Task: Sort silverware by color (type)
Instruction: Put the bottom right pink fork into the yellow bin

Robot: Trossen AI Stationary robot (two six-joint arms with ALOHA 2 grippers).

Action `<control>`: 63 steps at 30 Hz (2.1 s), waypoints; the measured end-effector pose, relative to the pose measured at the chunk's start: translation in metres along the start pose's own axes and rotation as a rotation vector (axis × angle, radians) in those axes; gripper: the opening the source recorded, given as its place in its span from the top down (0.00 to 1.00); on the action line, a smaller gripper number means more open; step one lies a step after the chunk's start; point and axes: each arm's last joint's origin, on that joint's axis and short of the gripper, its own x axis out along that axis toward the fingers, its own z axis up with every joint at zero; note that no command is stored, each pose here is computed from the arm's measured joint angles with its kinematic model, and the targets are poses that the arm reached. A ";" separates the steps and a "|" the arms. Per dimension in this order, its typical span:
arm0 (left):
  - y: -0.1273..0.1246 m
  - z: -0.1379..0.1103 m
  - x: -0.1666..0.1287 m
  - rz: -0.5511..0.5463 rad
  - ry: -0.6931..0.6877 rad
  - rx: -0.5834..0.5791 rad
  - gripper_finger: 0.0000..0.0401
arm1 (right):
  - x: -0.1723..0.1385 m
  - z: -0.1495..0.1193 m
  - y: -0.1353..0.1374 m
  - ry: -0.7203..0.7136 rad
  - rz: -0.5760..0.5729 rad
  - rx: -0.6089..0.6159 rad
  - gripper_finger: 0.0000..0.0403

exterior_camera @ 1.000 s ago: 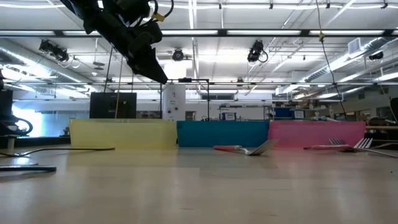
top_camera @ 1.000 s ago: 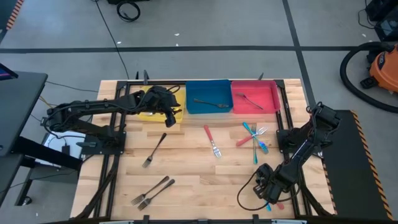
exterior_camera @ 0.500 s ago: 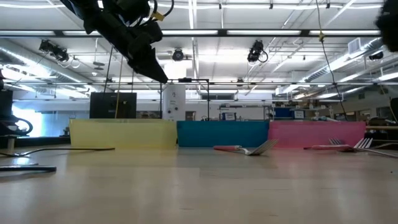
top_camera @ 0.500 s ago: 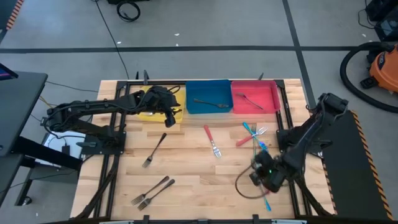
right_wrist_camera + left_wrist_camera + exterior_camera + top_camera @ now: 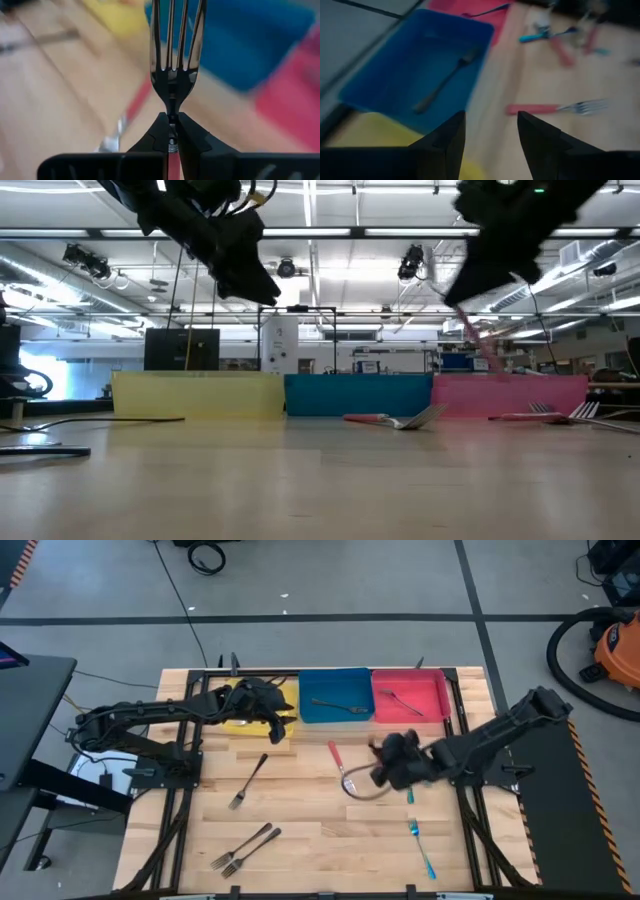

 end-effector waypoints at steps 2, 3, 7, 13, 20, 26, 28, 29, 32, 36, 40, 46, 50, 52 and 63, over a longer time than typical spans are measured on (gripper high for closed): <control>-0.004 0.002 0.003 -0.072 -0.017 -0.020 0.55 | 0.009 0.017 0.003 -0.078 0.040 -0.035 0.95; -0.007 0.002 0.006 -0.099 -0.021 -0.033 0.56 | 0.013 0.025 0.005 -0.112 0.071 -0.051 0.95; -0.021 -0.002 0.022 -0.157 -0.017 -0.054 0.57 | 0.020 0.054 0.008 -0.251 0.192 -0.087 0.95; -0.041 -0.004 0.051 -0.226 -0.094 -0.076 0.57 | 0.021 0.078 0.007 -0.418 0.243 -0.113 0.95; -0.049 0.000 0.076 -0.272 -0.264 -0.083 0.57 | 0.025 0.084 0.002 -0.433 0.258 -0.107 0.95; -0.051 0.003 0.085 -0.302 -0.371 -0.076 0.57 | 0.034 0.082 0.003 -0.418 0.239 -0.118 0.95; -0.052 0.004 0.085 -0.336 -0.394 -0.067 0.57 | 0.039 0.080 0.005 -0.410 0.236 -0.123 0.95; -0.052 0.004 0.085 -0.349 -0.393 -0.064 0.57 | 0.043 0.079 0.006 -0.404 0.230 -0.126 0.95; -0.052 0.004 0.085 -0.353 -0.389 -0.054 0.57 | 0.050 0.079 0.009 -0.414 0.253 -0.118 0.95; -0.049 0.005 0.085 -0.329 -0.396 -0.056 0.57 | 0.056 0.079 0.015 -0.435 0.298 -0.118 0.95; -0.045 0.005 0.086 -0.316 -0.397 -0.055 0.58 | 0.060 0.078 0.016 -0.435 0.294 -0.124 0.95; -0.040 0.006 0.086 -0.308 -0.394 -0.058 0.74 | 0.060 0.080 0.015 -0.452 0.285 -0.137 0.95; -0.038 0.006 0.086 -0.306 -0.401 -0.019 0.89 | 0.062 0.082 0.012 -0.454 0.278 -0.120 0.92; -0.038 0.007 0.086 -0.304 -0.402 -0.006 0.89 | 0.063 0.083 0.011 -0.453 0.276 -0.109 0.90; -0.037 0.006 0.086 -0.294 -0.401 0.010 0.89 | 0.065 0.085 0.007 -0.452 0.266 -0.098 0.89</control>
